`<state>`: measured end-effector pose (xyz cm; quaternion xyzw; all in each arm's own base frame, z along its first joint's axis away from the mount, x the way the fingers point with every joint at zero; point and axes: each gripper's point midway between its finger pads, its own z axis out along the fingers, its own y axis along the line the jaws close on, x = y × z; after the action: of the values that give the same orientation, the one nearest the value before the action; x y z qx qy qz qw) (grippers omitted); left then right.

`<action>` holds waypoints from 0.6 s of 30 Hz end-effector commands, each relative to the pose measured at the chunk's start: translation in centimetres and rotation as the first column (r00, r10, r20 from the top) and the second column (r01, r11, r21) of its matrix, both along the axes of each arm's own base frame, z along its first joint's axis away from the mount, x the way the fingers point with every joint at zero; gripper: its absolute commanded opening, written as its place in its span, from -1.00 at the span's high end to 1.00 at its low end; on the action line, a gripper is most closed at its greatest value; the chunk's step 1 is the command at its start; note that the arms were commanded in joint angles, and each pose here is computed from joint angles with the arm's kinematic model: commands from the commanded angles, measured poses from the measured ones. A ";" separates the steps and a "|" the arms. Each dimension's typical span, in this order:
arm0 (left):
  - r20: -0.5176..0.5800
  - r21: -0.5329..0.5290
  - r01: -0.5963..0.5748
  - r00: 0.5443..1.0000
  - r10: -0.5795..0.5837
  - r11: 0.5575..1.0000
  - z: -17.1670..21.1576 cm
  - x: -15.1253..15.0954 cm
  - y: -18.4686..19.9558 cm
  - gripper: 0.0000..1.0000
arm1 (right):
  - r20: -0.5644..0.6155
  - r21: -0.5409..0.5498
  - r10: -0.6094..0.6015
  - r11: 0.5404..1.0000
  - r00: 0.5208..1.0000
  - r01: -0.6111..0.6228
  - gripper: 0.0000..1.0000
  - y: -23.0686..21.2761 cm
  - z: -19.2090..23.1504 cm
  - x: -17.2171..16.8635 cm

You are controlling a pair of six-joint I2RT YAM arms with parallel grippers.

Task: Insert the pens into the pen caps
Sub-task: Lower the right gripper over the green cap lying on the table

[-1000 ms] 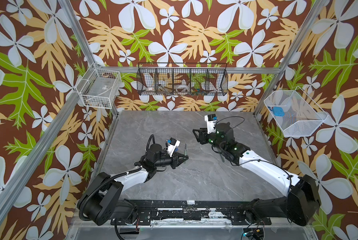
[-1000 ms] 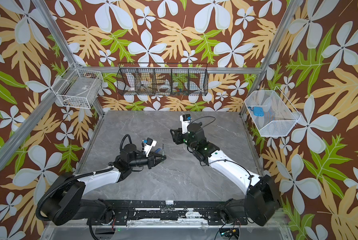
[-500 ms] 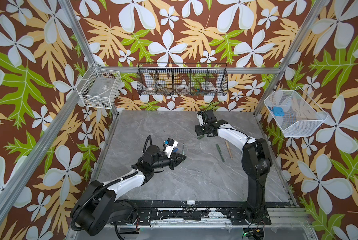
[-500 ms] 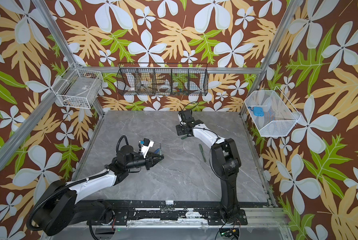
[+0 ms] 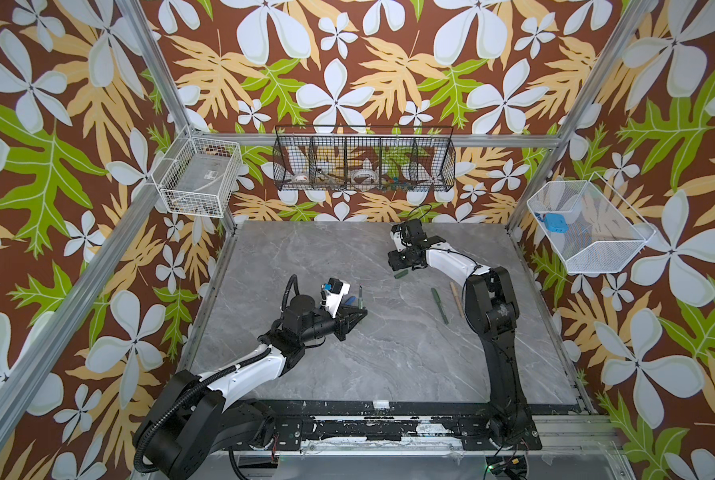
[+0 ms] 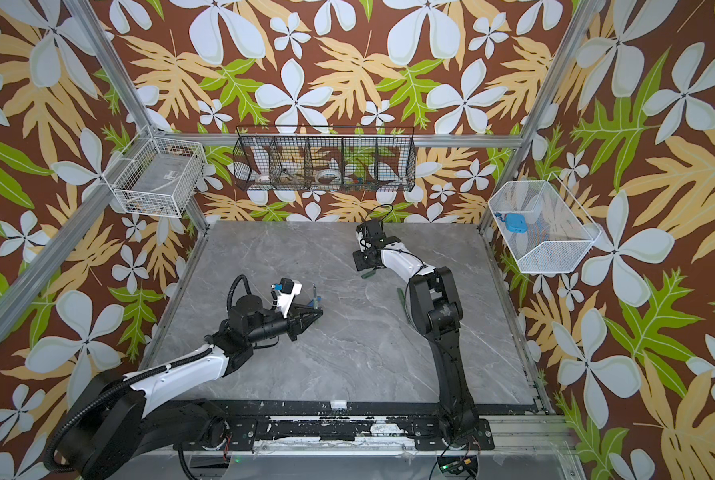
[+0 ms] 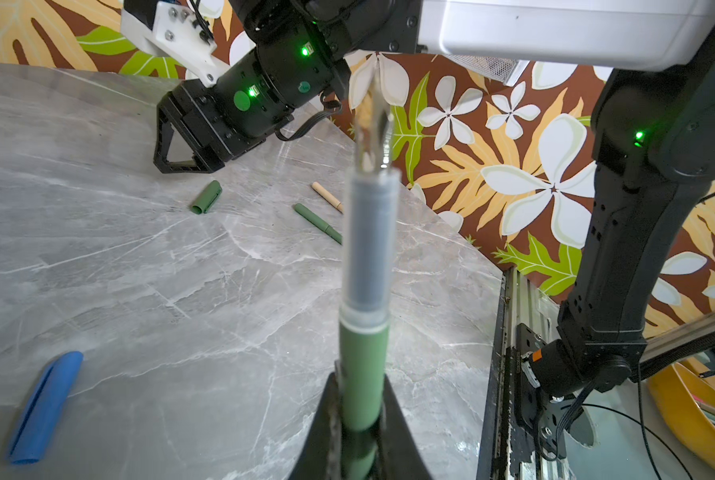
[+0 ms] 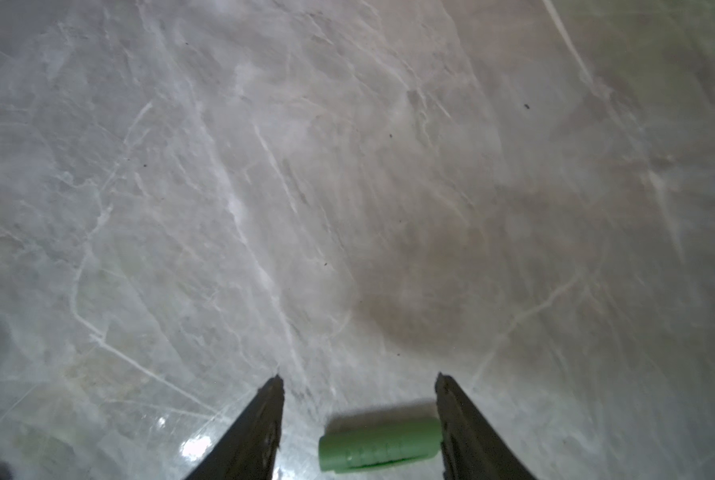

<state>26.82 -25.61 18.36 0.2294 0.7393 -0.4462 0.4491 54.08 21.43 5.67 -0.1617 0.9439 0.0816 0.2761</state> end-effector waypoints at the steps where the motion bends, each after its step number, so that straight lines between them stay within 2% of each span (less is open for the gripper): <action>1: 0.047 -0.011 -0.008 0.999 0.009 1.000 0.9 0.2 0.1 1.00 | -0.042 0.044 0.030 0.999 0.999 -0.028 -0.17 0.2 -1.0 -0.3; 9: 0.045 -0.005 -0.010 0.999 0.010 1.000 0.6 0.3 0.1 1.00 | -0.069 0.046 0.060 0.997 0.996 -0.057 -0.18 0.1 -2.0 -1.3; 18: 0.050 -0.004 -0.010 0.999 0.011 1.000 0.7 0.3 0.1 1.00 | -0.144 0.131 0.131 0.985 0.981 -0.112 -0.18 1.1 -2.5 -4.5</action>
<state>26.90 -25.53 18.19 0.2287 0.7403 -0.4426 0.4514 50.67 21.82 2.92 -0.1866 0.9469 0.1424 0.2196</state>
